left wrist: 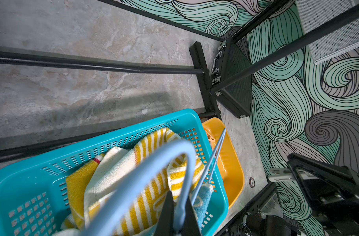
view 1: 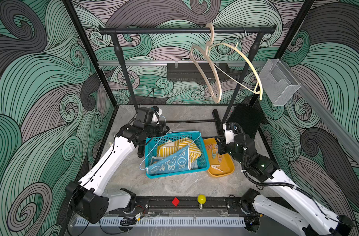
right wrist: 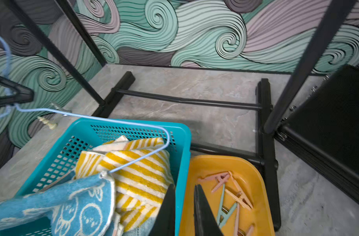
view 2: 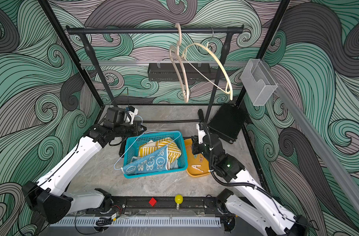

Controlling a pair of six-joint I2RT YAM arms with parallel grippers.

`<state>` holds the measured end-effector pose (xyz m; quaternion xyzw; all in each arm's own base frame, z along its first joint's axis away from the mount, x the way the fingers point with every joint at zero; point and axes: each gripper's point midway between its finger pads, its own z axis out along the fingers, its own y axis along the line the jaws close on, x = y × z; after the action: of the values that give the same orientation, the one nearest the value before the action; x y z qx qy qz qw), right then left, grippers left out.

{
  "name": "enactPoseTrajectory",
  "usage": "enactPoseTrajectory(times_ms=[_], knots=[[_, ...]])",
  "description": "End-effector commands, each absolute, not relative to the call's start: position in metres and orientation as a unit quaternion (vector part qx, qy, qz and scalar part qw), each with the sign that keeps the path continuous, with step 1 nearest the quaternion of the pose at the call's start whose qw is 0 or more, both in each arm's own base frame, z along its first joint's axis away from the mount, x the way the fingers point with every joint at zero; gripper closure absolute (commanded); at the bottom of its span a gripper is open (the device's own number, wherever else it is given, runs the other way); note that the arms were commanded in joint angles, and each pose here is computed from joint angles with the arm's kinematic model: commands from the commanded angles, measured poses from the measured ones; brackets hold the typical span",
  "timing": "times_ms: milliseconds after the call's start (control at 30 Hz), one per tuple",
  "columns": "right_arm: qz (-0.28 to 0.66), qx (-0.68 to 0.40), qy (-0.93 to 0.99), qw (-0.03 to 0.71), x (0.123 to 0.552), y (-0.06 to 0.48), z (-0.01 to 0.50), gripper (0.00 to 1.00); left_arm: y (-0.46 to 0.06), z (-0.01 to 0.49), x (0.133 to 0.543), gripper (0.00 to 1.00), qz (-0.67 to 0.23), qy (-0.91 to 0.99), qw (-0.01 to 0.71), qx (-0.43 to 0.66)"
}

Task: Remove the clothespins securing towels to the hanger
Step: Place the clothespin in the storage box.

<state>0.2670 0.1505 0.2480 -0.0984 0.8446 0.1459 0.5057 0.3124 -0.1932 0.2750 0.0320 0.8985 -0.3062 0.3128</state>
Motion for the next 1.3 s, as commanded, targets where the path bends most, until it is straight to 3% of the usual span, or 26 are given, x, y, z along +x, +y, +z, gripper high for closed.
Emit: enactPoseTrajectory(times_ms=[0, 233, 800, 1267], knots=[[0.119, -0.041, 0.862, 0.491, 0.268, 0.128, 0.226, 1.00, -0.184, 0.296, 0.308, 1.00, -0.301, 0.891, 0.338, 0.028], [0.107, 0.005, 0.879, 0.465, 0.276, 0.116, 0.187, 0.96, -0.180, 0.293, 0.307, 1.00, -0.293, 0.894, 0.340, 0.021], [0.101, 0.063, 0.918, 0.377, 0.285, 0.120, 0.109, 0.97, -0.179, 0.288, 0.310, 1.00, -0.291, 0.893, 0.343, 0.015], [0.128, 0.075, 0.932, 0.329, 0.287, 0.138, 0.080, 0.80, -0.179, 0.284, 0.308, 1.00, -0.292, 0.893, 0.341, 0.014]])
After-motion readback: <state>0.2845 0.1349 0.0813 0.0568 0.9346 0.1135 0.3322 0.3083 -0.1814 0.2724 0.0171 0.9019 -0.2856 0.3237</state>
